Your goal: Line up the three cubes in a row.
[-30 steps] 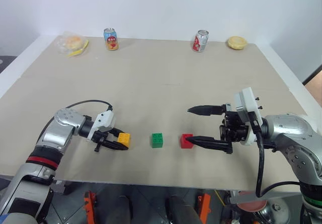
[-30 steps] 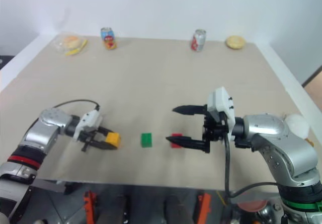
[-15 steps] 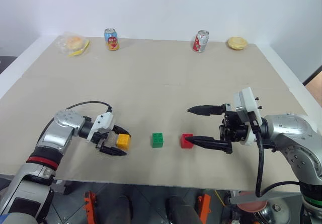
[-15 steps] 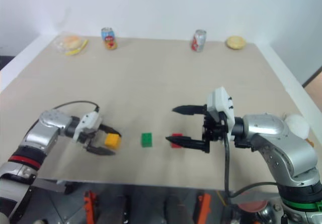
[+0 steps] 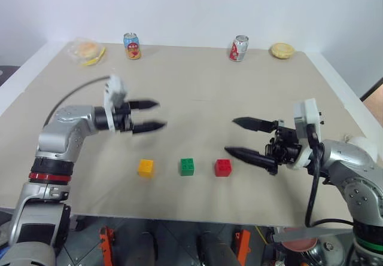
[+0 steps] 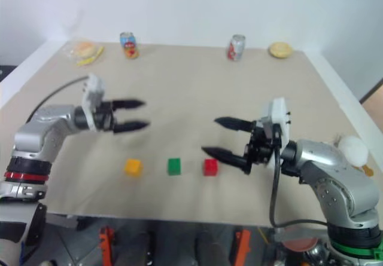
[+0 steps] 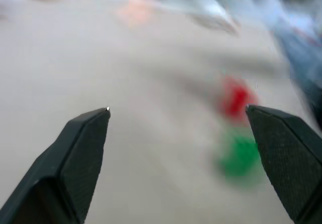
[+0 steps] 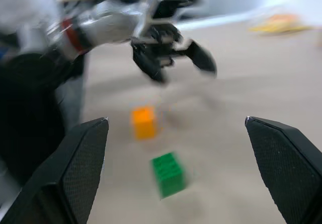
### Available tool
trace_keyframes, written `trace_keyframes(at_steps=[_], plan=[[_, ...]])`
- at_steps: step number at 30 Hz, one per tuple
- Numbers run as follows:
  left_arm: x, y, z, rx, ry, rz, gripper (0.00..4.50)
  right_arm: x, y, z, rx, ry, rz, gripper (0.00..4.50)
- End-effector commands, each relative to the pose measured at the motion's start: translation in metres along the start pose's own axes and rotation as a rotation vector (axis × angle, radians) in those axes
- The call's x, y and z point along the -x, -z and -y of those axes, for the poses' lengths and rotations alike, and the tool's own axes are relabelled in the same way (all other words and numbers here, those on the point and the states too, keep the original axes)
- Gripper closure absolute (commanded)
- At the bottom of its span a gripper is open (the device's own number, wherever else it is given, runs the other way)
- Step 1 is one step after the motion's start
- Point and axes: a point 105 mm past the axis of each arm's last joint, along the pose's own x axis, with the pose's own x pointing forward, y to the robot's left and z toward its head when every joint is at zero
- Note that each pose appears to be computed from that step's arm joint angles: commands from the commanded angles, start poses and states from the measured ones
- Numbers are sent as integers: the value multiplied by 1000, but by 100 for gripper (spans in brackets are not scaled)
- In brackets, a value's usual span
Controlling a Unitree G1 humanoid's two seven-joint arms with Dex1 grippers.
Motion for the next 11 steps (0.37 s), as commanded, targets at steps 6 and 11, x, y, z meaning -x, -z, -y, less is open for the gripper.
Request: trace_keyframes(at_steps=[6,11], plan=[[71,54,-49,57,-932,104,4,39,59,88,-82,918,149,0],[89,77,-55,21,-1111,62,4,29,77,91,-51,1022,129,0]])
